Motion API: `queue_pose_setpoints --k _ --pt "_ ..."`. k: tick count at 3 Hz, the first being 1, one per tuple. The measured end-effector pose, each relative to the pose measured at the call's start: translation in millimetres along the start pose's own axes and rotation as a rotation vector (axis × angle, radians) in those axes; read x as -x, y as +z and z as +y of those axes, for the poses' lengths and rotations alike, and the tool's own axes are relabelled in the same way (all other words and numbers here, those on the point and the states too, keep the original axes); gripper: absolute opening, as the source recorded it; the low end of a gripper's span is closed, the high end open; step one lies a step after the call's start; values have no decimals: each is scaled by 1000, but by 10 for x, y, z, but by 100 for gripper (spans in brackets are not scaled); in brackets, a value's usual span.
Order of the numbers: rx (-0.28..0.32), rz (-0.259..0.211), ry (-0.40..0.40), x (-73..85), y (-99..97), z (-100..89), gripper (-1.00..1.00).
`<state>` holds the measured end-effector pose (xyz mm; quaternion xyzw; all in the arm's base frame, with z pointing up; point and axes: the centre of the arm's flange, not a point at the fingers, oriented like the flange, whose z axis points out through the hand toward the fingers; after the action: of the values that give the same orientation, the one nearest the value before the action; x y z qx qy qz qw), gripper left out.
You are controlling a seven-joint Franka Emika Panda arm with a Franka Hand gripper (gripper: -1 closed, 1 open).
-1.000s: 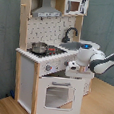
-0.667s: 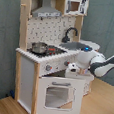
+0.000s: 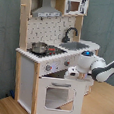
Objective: Play with the kitchen
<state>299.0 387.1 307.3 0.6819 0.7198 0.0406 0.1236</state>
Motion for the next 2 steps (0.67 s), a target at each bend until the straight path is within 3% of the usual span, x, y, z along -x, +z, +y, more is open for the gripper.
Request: queue_pose_setpoints --k 2 --pt "40 54 45 -388 -6 -396 -100"
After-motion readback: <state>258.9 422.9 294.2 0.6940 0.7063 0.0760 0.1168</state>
